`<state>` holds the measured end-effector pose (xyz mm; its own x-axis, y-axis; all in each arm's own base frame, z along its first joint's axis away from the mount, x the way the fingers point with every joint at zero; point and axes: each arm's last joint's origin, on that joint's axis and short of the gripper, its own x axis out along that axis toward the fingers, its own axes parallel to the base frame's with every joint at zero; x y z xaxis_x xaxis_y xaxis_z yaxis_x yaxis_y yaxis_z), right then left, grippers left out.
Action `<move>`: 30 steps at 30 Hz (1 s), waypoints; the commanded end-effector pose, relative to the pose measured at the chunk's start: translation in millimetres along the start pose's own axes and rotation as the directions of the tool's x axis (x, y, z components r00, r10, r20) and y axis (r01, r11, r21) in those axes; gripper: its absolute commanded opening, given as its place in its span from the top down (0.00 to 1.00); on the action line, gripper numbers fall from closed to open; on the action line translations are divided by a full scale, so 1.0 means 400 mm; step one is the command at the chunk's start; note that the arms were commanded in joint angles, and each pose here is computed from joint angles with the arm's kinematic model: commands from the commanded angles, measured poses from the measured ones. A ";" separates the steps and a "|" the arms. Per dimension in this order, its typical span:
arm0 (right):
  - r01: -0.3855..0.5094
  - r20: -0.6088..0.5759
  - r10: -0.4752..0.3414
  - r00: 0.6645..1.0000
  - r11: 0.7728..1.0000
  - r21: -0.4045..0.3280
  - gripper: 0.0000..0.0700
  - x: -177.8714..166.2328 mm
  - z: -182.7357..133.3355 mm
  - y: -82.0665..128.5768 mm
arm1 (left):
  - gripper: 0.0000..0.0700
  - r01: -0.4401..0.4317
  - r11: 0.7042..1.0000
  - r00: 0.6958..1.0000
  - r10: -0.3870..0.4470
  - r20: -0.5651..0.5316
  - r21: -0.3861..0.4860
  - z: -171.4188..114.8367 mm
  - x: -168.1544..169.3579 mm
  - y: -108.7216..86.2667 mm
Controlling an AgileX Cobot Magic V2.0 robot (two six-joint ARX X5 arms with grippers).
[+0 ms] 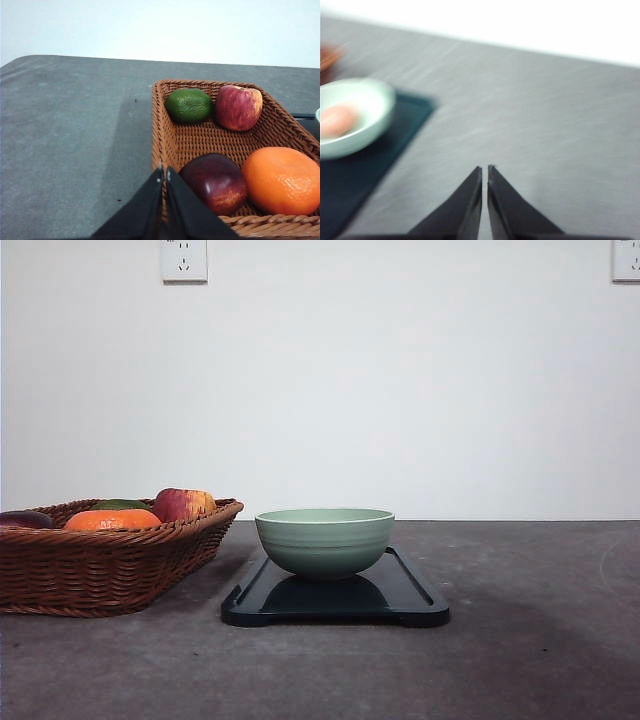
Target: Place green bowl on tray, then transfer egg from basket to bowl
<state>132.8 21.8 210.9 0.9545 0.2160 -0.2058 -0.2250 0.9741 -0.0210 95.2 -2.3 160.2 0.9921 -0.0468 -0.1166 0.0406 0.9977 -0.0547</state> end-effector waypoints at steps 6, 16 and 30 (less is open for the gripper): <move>0.080 0.140 -0.079 0.987 0.997 -0.002 0.98 -0.046 -0.095 -0.013 | 1.00 0.000 1.000 1.000 0.000 -0.009 0.009 -0.013 0.005 0.001; 0.102 0.199 -0.101 0.975 0.995 0.005 0.98 -0.070 -0.129 -0.013 | 1.00 0.000 1.000 1.000 0.000 -0.009 0.009 -0.013 0.005 0.001; 0.104 0.234 -0.101 0.967 0.995 0.003 0.98 -0.072 -0.121 -0.013 | 1.00 0.000 1.000 1.000 0.000 -0.009 0.009 -0.013 0.005 0.001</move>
<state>96.5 7.5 169.9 0.9912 0.1297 0.0261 -0.1286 0.9909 -0.0391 95.2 -2.3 160.1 0.9920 -0.0468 -0.1170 0.0406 0.9977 -0.0547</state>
